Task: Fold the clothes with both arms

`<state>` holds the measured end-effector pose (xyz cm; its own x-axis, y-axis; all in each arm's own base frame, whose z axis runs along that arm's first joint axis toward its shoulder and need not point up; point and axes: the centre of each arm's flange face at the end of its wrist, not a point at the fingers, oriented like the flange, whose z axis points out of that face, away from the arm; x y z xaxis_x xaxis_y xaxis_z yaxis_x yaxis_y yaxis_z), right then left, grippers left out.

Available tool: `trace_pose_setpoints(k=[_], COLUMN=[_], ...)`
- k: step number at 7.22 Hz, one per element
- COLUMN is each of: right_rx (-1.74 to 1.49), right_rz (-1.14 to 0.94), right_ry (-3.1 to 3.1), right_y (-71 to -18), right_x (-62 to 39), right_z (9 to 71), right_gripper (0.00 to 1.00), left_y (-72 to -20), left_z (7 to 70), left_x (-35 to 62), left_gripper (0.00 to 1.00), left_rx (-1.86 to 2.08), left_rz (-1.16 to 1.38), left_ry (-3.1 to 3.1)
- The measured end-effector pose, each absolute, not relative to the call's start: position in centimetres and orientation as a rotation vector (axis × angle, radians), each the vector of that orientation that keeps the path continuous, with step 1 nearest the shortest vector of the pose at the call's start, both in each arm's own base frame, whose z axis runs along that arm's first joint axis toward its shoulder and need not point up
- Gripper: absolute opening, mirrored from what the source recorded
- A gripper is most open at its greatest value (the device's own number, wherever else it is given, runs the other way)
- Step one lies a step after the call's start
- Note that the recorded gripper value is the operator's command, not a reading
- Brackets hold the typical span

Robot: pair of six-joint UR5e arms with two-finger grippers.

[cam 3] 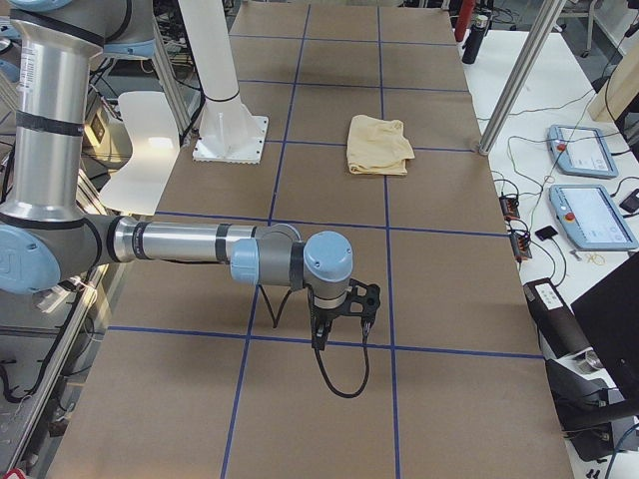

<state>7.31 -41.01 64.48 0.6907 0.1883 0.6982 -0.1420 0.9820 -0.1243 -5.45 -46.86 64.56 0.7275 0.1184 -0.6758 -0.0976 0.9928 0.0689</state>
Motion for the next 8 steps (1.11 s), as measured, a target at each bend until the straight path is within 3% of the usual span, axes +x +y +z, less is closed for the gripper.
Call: trace_pose_setpoints(k=[8], right_rx=[-0.055], right_rz=[0.182], right_ry=[-0.79], right_y=[-41.12], right_x=[7.3], right_z=[64.07], right_gripper=[1.0], left_y=[-46.79], left_z=[64.21], left_x=[-4.95], left_gripper=[0.99], left_rx=[0.022], left_rz=[0.112], left_ry=[0.816])
